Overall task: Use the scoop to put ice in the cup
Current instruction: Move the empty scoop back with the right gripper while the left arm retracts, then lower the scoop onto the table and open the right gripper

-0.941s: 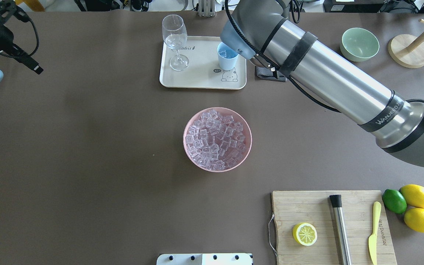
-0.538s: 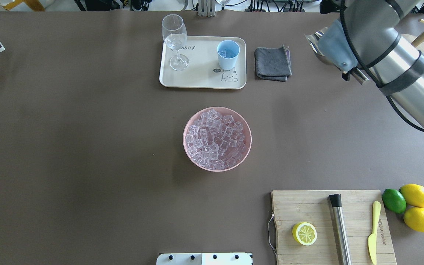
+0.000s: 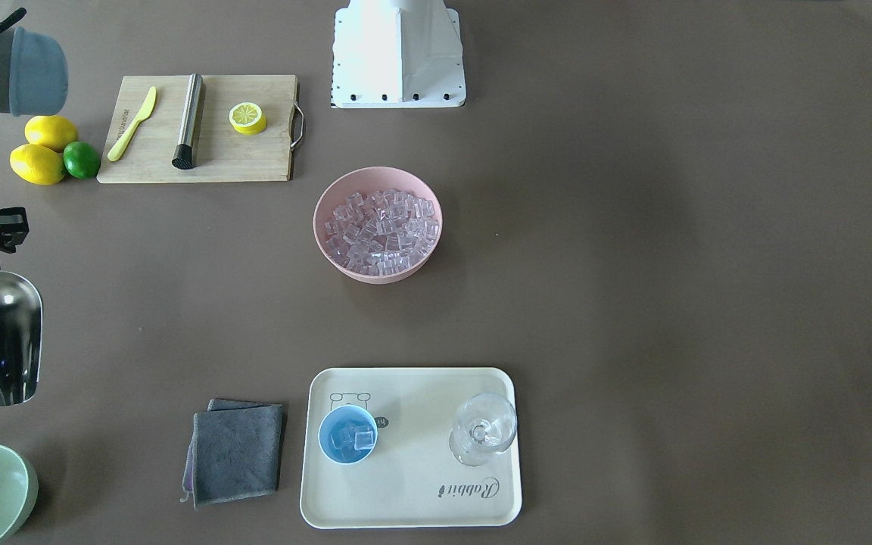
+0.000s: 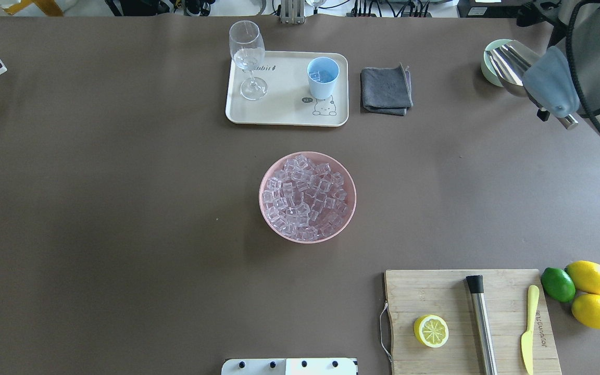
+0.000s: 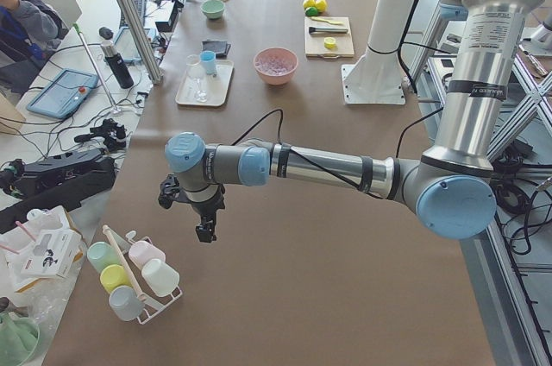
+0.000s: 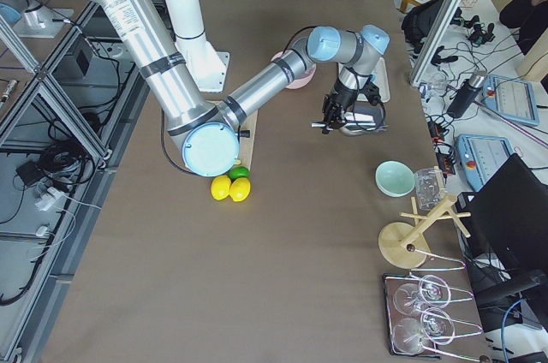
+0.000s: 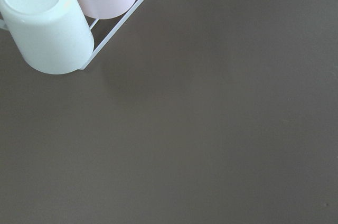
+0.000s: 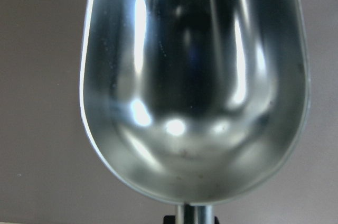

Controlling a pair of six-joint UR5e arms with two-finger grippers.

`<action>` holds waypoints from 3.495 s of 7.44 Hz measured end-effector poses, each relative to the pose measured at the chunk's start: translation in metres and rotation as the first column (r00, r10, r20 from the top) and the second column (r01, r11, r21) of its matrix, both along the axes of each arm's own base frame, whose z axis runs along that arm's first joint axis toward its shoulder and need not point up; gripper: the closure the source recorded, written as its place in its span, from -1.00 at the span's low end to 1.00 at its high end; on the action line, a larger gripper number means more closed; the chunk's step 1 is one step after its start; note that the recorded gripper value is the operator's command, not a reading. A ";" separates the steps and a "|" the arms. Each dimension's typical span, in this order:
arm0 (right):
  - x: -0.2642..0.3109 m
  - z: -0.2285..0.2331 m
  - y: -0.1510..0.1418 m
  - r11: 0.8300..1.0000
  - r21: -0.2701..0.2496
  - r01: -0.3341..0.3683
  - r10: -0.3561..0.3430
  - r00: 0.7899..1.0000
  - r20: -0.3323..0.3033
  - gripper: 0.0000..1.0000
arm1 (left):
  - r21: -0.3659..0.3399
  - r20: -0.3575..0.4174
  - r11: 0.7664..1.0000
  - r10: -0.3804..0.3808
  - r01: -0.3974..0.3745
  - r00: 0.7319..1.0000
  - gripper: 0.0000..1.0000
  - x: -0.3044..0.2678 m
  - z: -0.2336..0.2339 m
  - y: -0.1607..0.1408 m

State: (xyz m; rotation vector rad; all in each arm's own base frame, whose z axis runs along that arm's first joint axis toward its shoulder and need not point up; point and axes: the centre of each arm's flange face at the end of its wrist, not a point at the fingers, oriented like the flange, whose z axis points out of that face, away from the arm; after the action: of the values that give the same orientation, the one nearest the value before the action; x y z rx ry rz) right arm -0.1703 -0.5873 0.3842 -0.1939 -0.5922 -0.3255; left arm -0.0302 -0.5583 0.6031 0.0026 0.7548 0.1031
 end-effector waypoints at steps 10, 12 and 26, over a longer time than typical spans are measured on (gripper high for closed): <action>0.026 0.183 0.075 0.963 -0.159 -0.218 0.223 0.975 0.014 1.00 | 0.028 -0.002 0.999 0.016 -0.015 1.000 -0.97 -0.020 0.044 0.079; -0.004 0.212 0.083 0.972 -0.168 -0.164 0.168 0.986 0.010 1.00 | 0.007 -0.001 1.000 0.014 -0.014 1.000 -0.97 -0.021 0.055 0.083; 0.073 0.196 0.044 0.918 -0.119 -0.377 0.383 0.923 0.029 -0.99 | -0.071 -0.001 0.996 -0.058 0.057 0.998 -0.97 -0.022 0.063 0.084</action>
State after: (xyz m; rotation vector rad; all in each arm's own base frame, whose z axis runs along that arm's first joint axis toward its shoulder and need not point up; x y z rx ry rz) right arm -0.0975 -0.5432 0.5803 -0.1730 -0.6854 0.0815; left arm -0.0524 -0.4739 0.6657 -0.0436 0.7602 0.0213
